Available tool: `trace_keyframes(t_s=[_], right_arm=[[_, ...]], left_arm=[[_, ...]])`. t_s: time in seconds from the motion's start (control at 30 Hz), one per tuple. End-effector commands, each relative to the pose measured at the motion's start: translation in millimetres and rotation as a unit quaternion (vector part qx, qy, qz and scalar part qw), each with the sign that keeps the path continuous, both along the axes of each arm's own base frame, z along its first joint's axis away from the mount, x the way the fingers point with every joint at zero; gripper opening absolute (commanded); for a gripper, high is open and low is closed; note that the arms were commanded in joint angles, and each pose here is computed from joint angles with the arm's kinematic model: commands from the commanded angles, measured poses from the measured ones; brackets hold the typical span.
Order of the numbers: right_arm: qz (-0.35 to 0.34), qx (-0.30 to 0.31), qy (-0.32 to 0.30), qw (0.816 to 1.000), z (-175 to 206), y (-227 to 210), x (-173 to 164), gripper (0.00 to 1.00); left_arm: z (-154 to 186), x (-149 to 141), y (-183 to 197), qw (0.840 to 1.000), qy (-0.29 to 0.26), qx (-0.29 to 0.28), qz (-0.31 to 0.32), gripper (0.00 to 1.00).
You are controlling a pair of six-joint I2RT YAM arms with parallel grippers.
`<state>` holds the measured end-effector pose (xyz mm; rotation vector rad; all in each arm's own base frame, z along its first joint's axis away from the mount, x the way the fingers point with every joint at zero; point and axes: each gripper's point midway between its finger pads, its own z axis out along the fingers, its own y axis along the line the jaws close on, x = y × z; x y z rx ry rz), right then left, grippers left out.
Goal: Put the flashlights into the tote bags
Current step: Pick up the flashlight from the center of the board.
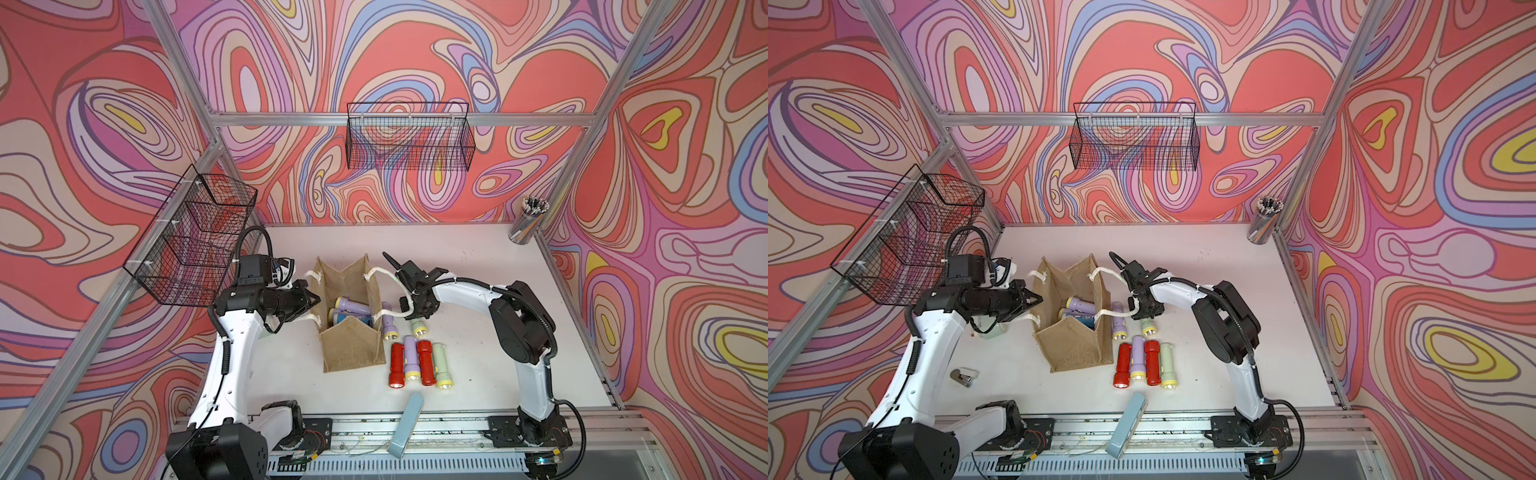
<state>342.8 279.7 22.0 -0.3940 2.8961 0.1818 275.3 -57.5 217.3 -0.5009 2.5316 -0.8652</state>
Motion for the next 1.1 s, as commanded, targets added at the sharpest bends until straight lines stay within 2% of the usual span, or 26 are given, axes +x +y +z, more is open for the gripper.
trace_keyframes(t_s=[0.0,0.3,0.43,0.57,0.67,0.83,1.0,1.07], right_arm=[[0.000,-0.050,0.014,0.999,-14.8,-15.9,-5.0,0.44],[-0.009,-0.115,0.025,0.993,-26.8,-46.5,-18.2,0.31],[-0.016,-0.142,0.010,0.990,-21.9,-60.9,-16.9,0.25],[-0.047,-0.133,-0.003,0.990,-7.6,-78.1,-7.8,0.22],[-0.076,-0.111,-0.021,0.991,10.5,-92.0,1.8,0.20],[-0.101,-0.113,-0.066,0.986,50.3,-113.9,14.2,0.18],[-0.110,-0.089,-0.111,0.984,100.2,-111.5,25.1,0.15],[-0.115,-0.063,-0.138,0.982,131.5,-107.6,29.2,0.14]], left_arm=[[-3.1,-6.9,2.4,1.000,0.005,0.006,-0.002,0.05],[-2.5,-5.4,2.2,1.000,0.002,0.003,0.000,0.05],[-1.6,-5.2,1.2,1.000,0.001,0.000,-0.002,0.05],[-1.5,-4.0,2.3,1.000,0.000,0.003,0.000,0.05],[-0.4,-1.0,1.5,1.000,-0.001,-0.003,0.002,0.05],[3.1,0.2,2.2,1.000,-0.006,-0.002,0.006,0.05],[5.9,-0.3,3.1,1.000,-0.005,0.001,0.007,0.05],[8.3,-0.4,2.8,1.000,-0.009,0.001,0.006,0.04]])
